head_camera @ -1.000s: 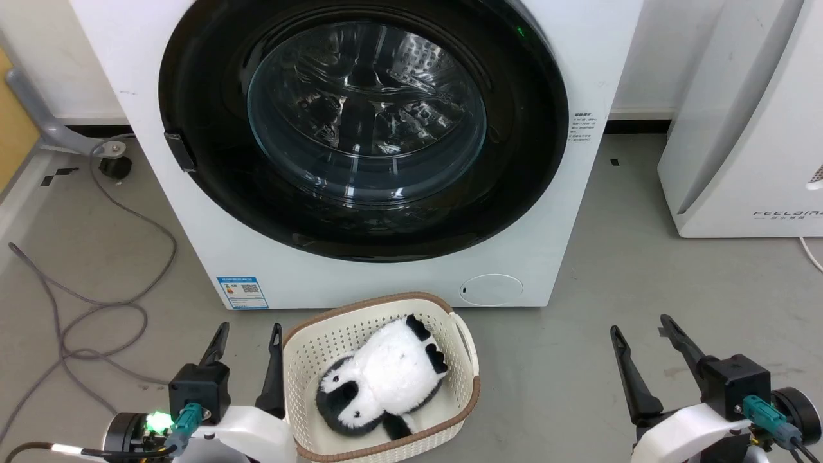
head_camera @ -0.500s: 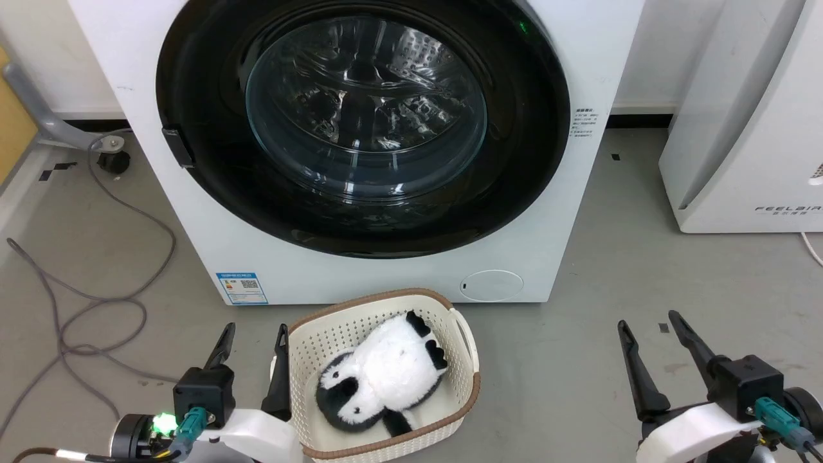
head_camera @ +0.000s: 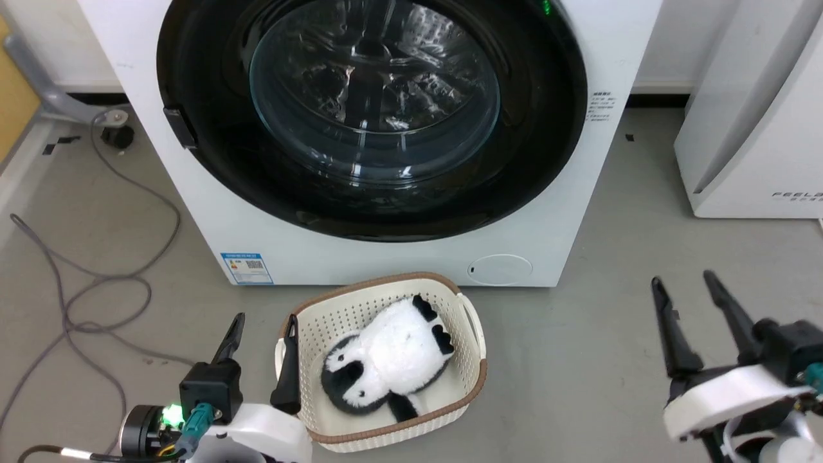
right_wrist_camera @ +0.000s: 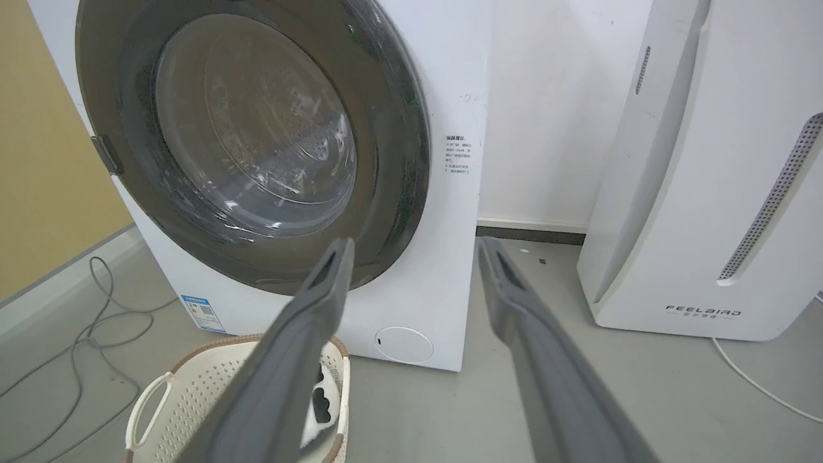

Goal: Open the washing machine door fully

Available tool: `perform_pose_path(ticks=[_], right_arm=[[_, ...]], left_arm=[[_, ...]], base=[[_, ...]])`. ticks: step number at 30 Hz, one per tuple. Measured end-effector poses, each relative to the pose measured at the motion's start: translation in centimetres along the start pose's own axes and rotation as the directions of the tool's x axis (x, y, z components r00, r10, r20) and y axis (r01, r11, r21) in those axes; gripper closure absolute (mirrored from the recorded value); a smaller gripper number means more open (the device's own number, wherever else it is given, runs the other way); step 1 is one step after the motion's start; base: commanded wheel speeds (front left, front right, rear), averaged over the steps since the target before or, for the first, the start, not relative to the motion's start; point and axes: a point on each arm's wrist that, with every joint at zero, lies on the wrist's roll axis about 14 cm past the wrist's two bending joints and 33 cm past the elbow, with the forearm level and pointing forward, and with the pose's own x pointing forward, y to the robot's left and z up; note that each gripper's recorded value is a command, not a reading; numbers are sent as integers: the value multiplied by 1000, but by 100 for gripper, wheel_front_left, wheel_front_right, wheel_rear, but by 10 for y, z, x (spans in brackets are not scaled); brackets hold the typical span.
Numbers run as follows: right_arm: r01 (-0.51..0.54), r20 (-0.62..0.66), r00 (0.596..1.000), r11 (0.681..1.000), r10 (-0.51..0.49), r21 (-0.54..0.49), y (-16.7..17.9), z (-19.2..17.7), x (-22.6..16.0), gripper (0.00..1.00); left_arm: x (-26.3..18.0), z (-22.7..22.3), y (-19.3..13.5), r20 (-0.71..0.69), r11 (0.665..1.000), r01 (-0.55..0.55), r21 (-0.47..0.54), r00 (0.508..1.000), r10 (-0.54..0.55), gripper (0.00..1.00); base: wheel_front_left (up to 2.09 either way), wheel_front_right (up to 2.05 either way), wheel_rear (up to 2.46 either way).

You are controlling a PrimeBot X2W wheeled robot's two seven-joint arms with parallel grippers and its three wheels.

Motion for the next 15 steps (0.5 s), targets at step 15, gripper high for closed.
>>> perform_pose_path(ticks=[15], right_arm=[[33, -3, 999, 984, -33, 176, -23, 18, 46, 0]], left_arm=[[7, -6, -1, -1, 1000, -5, -11, 1000, 5, 0]], base=[[0, 0, 0]])
